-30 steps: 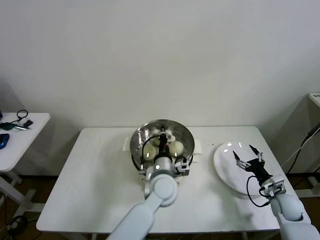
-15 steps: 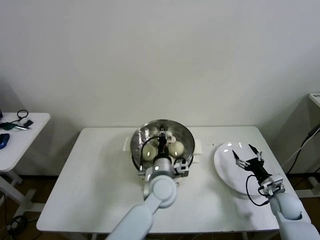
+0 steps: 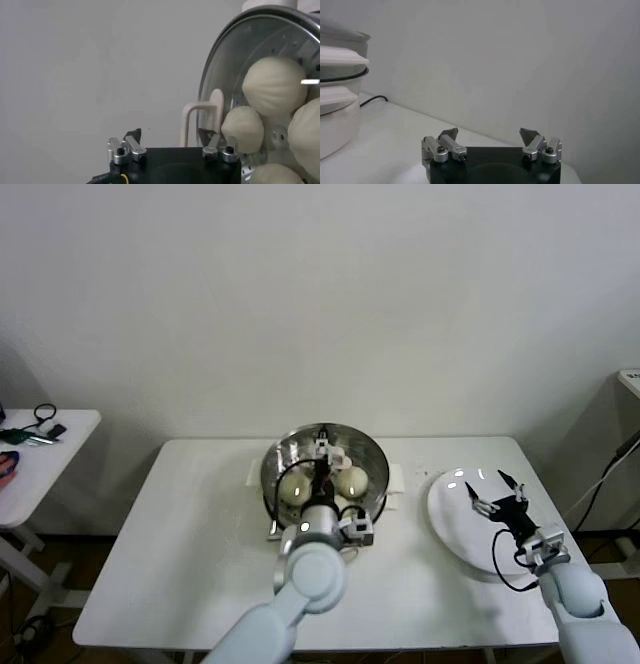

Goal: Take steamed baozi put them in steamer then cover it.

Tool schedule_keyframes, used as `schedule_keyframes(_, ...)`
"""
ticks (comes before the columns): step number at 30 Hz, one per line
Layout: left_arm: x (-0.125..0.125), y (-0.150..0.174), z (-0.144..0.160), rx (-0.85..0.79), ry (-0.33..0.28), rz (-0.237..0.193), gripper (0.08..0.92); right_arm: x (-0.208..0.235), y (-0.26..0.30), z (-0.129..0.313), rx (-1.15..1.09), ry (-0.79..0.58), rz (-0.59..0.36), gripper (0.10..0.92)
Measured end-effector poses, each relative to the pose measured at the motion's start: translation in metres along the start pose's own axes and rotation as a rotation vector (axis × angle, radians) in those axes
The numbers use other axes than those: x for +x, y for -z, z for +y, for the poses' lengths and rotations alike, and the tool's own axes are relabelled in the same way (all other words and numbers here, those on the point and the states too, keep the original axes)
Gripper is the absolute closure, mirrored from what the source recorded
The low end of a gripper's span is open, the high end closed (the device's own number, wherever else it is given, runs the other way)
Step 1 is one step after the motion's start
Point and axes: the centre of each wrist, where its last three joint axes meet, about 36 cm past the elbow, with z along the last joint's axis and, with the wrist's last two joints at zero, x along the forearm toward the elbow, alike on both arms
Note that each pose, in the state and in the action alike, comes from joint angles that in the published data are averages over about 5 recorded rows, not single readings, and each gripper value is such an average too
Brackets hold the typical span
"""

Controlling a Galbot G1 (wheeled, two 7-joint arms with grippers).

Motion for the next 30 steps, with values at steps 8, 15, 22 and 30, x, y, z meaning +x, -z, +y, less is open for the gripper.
schedule_keyframes(8, 0.021, -0.012, 0.01, 0.044, 0.021, -0.016, 0.177, -0.003, 0.007, 0.002, -0.012, -0.013, 0.02, 0.2)
schedule_keyframes(15, 0.039, -0.029, 0.014, 0.094, 0.025, -0.015, 0.177, -0.004, 0.01, 0.004, -0.016, -0.016, 0.034, 0.2)
schedule_keyframes(22, 0.051, -0.052, 0.019, 0.194, 0.029, 0.009, 0.177, -0.005, 0.012, 0.007, -0.017, -0.015, 0.039, 0.2)
schedule_keyframes(30, 0.059, -0.087, 0.031, 0.411, 0.031, 0.061, 0.177, -0.003, 0.014, 0.011, -0.023, -0.01, 0.037, 0.2)
